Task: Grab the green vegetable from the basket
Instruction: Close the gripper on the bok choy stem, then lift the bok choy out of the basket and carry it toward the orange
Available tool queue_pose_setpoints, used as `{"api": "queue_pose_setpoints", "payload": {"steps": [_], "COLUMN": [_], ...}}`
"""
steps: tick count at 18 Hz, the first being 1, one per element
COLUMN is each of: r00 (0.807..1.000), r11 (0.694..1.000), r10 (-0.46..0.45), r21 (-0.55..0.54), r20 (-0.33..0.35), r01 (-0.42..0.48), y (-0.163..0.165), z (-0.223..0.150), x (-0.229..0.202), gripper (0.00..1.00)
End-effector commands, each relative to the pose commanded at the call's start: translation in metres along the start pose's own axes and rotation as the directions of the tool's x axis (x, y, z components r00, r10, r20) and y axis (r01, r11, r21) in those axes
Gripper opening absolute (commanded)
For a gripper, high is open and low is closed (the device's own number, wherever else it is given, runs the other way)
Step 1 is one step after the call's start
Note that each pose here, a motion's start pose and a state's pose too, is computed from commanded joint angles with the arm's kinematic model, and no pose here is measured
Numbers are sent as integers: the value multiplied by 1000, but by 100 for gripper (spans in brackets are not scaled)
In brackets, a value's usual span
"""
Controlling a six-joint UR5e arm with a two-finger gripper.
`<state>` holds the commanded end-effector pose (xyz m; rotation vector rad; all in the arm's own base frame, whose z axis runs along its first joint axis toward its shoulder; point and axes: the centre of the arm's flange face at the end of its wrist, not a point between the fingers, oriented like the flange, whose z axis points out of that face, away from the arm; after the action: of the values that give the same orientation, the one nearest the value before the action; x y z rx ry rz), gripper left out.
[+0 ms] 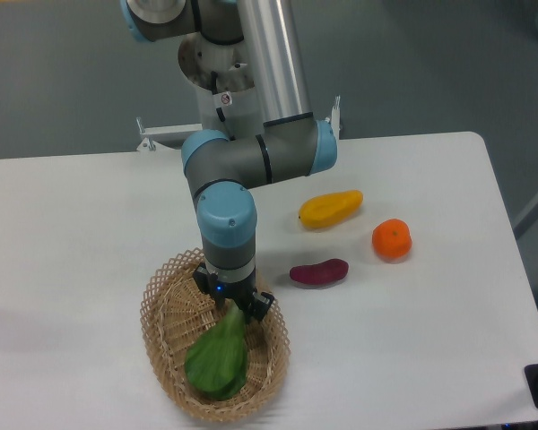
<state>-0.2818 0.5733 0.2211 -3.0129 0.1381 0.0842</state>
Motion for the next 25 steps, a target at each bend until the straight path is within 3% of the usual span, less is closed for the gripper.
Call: {"api": "queue_pose_setpoints", "payload": {"steps": [8, 14, 18, 25], "r00": [999, 994, 996, 992], "r11": [1000, 994, 989, 991], "r10": [1, 22, 24, 74], "r21": [30, 102, 142, 107], "r20": [34, 107, 85, 101], "r01": [-2, -33, -36, -85], "y": [-4, 6, 34, 89], "z": [-22, -89, -114, -148], "x": [-7, -42, -74, -140], "gripper": [25, 25, 25, 26]}}
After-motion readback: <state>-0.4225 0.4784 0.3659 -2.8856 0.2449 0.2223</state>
